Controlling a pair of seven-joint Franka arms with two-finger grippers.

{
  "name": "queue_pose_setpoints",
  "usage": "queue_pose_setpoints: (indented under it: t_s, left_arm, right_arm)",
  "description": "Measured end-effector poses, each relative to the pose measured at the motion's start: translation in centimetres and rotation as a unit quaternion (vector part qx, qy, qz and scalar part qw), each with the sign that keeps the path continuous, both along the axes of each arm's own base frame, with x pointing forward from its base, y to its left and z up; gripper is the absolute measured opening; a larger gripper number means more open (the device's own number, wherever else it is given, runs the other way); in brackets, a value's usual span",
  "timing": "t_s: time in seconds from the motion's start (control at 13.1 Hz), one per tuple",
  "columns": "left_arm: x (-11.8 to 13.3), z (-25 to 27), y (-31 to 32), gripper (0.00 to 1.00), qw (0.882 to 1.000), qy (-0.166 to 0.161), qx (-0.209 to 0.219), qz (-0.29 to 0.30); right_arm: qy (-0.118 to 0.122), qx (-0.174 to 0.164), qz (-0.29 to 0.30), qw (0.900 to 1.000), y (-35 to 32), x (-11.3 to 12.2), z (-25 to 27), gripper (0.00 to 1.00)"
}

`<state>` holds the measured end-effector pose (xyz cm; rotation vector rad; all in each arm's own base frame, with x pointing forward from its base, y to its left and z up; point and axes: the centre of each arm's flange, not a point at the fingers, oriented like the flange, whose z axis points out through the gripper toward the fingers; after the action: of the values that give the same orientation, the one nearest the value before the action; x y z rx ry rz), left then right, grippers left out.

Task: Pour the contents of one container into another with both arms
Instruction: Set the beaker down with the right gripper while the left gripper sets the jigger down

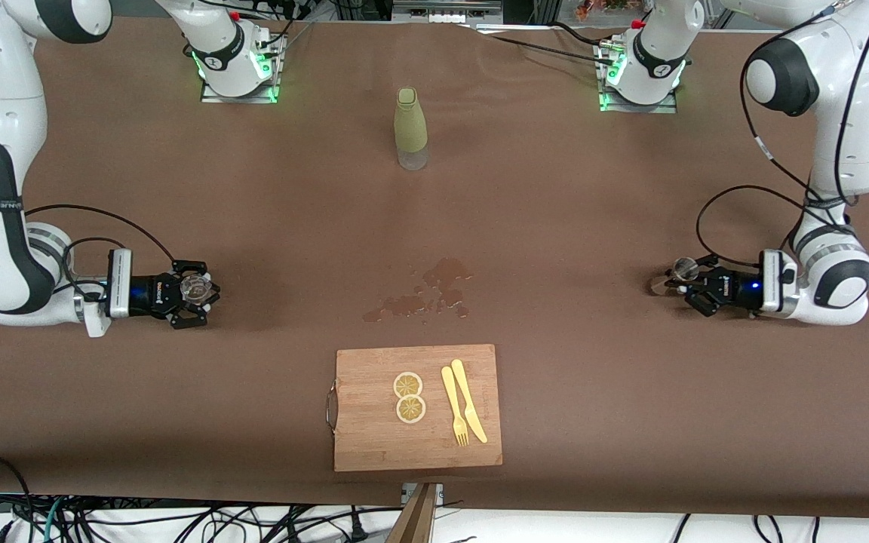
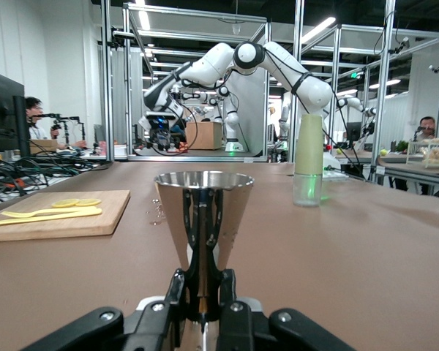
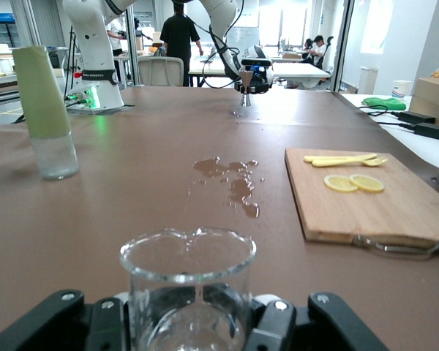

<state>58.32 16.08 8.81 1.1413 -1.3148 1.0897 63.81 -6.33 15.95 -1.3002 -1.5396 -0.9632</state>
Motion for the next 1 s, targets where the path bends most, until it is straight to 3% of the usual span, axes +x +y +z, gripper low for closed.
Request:
queue_pose_setpoints:
  t_s: [0.23,0.46,0.77,1.0]
  left_arm:
    - [-2.0,-1.4,2.9,0.21,1.000,-0.020,-0.001,0.008]
    - [-3.1,-2.5,3.4,0.21,1.000,-0.011,-0.005,0.004]
    - [-3.8,-4.0,3.1,0.21,1.000,0.000,-0.010,0.003]
    - [-4.0,-4.2,3.1,0.21,1.000,0.006,-0.013,0.002]
  right_arm:
    - [-0.008,0.022,-0.015,1.000,-3.2,-2.4,-5.9,0.14]
    - [-0.004,0.048,-0.028,0.998,-4.4,-4.3,-9.9,0.14]
    - [-0.004,0.060,-0.032,0.998,-4.6,-4.8,-10.7,0.14]
    - [0.002,0.069,-0.034,0.997,-4.4,-5.1,-11.3,0.24]
